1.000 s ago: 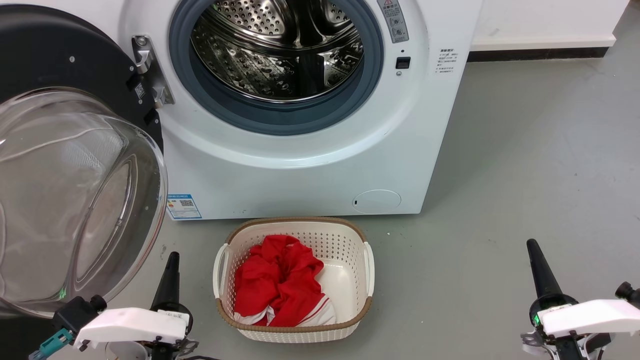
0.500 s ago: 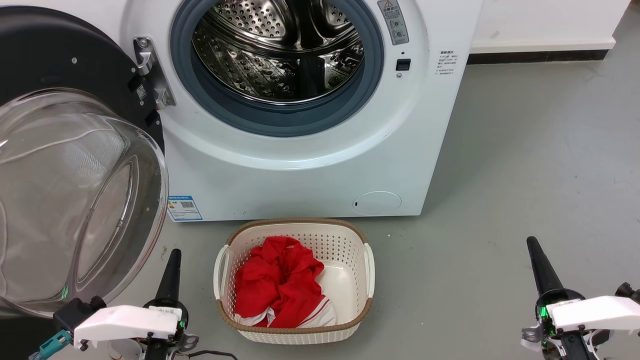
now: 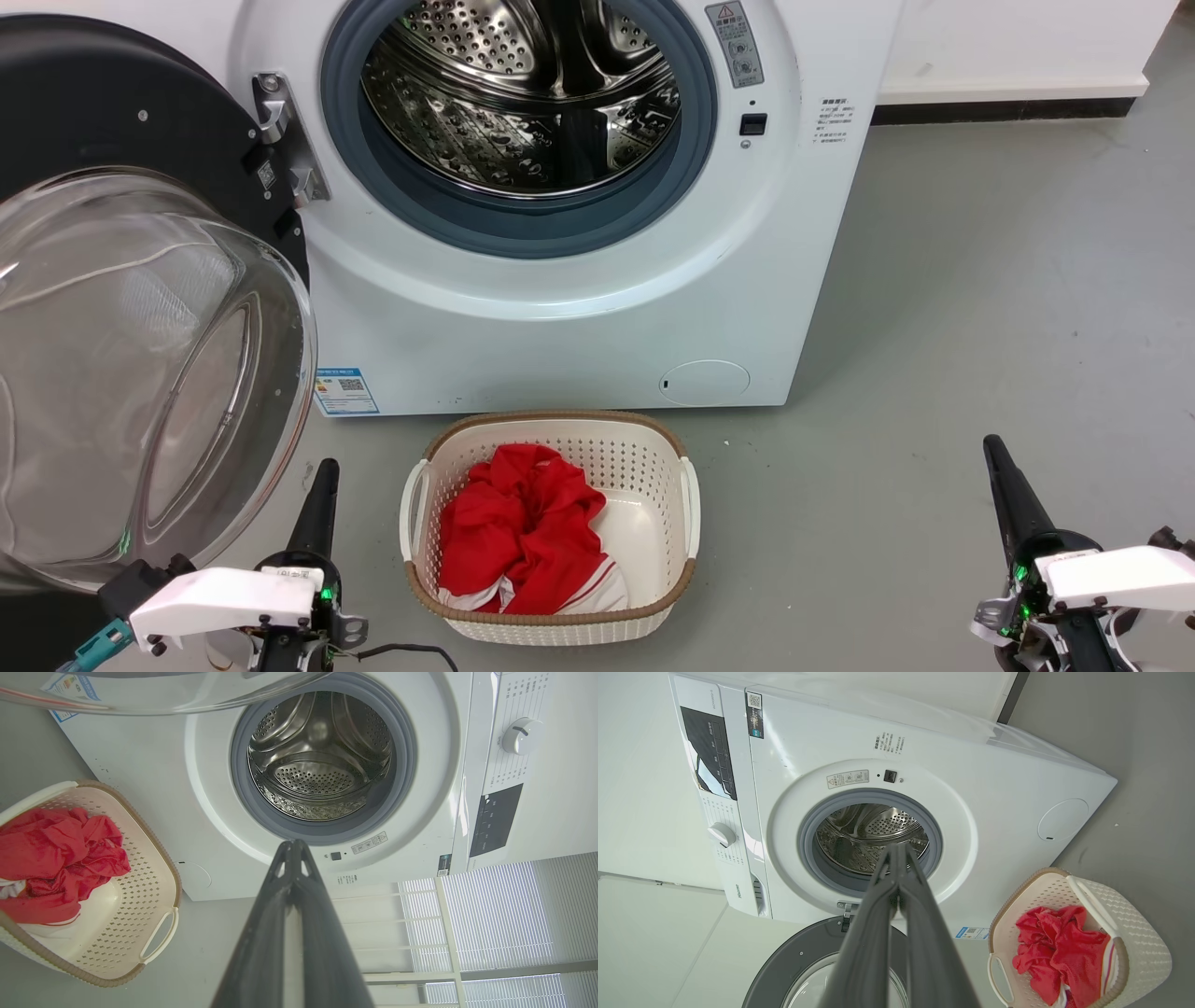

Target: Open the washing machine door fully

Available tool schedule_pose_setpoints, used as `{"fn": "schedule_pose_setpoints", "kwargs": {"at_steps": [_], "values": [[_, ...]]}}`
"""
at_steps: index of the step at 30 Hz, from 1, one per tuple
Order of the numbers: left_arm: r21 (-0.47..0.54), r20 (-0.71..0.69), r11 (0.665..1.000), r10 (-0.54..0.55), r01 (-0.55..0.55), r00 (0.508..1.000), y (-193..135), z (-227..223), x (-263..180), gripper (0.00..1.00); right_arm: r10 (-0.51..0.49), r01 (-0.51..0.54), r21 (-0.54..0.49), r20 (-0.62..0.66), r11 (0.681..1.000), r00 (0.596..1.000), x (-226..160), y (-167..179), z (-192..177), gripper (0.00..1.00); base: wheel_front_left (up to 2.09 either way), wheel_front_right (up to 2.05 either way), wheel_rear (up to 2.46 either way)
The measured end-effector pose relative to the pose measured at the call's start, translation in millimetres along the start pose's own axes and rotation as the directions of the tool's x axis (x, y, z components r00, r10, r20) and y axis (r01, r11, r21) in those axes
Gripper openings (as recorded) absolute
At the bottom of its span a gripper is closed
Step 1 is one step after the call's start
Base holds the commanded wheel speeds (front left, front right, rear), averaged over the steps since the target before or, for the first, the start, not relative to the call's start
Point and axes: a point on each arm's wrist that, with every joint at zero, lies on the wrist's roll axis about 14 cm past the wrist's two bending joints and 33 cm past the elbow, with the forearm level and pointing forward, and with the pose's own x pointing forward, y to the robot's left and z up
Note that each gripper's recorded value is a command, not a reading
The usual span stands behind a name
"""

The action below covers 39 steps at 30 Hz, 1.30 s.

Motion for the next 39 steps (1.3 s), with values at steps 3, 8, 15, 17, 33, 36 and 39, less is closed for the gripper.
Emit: {"fn": "schedule_pose_setpoints", "kwargs": {"at_steps": [3,8,15,17,33,36,39], "values": [[-0.026,0.001,1.000,-0.005,0.005,1.000,-1,0,0,0.00,-0.002,0.002,0.023,0.001,1.000,1.000,0,-1,0,0.00,0.00,0.00,0.00],[-0.069,-0.001,0.997,-0.017,0.017,1.000,-4,1,2,0.00,0.003,-0.003,0.066,0.001,0.998,1.000,2,1,1,0.00,0.00,0.00,0.00],[-0.126,-0.002,0.992,-0.027,0.027,1.000,-6,1,2,0.00,0.009,-0.009,0.120,0.000,0.993,1.000,3,3,2,0.00,0.00,0.00,0.00],[-0.142,0.000,0.990,-0.028,0.028,1.000,-6,2,2,0.00,0.011,-0.011,0.134,0.000,0.991,1.000,4,3,2,0.00,0.00,0.00,0.00],[-0.254,0.003,0.966,-0.059,0.057,0.998,-13,4,4,0.00,0.025,-0.025,0.243,0.003,0.970,1.000,6,7,4,0.00,0.00,0.00,0.00],[-0.254,0.003,0.965,-0.059,0.058,0.998,-13,4,4,0.00,0.024,-0.024,0.245,0.003,0.969,1.000,6,7,4,0.00,0.00,0.00,0.00],[-0.254,0.002,0.965,-0.059,0.058,0.998,-13,4,4,0.00,0.025,-0.024,0.245,0.003,0.969,1.000,6,7,4,0.00,0.00,0.00,0.00]]}}
